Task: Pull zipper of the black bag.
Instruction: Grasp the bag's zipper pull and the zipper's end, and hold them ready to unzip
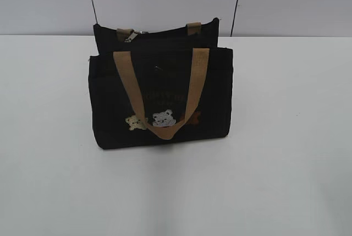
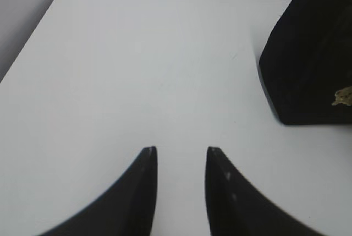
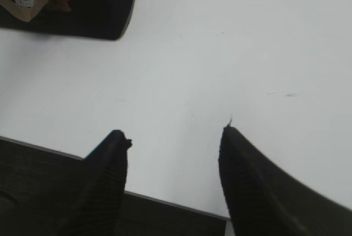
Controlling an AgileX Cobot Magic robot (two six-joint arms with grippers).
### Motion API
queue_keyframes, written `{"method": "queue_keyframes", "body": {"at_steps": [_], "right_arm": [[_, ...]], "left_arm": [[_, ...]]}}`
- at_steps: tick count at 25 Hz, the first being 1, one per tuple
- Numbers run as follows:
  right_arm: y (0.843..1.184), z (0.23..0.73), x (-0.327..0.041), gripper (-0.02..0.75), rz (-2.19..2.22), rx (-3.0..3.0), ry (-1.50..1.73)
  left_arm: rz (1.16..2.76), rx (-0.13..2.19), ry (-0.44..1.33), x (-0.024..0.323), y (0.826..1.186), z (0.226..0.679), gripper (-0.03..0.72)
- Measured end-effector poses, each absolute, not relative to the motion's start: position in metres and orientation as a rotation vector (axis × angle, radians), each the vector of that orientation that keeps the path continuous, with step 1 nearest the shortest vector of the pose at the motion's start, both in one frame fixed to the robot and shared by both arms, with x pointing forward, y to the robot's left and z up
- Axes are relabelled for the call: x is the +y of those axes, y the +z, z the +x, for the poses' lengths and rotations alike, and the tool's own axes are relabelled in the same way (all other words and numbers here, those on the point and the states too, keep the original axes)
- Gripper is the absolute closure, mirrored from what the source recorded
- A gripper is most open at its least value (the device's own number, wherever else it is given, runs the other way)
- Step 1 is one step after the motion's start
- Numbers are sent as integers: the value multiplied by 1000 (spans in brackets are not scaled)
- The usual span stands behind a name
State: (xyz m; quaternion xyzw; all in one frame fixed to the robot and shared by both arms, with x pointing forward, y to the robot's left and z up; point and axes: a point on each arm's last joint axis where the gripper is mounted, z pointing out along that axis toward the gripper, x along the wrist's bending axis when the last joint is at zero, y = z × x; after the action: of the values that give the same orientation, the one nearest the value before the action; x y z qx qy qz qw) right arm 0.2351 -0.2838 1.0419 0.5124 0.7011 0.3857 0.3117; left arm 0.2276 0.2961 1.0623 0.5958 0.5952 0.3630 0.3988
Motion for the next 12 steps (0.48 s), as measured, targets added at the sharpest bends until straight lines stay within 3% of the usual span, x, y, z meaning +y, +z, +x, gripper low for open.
{"method": "queue_keyframes", "body": {"at_steps": [12], "right_arm": [[1042, 235, -284, 328, 1352, 1850, 1018]], "left_arm": [[1508, 1507, 919, 296, 1062, 228, 461]]}}
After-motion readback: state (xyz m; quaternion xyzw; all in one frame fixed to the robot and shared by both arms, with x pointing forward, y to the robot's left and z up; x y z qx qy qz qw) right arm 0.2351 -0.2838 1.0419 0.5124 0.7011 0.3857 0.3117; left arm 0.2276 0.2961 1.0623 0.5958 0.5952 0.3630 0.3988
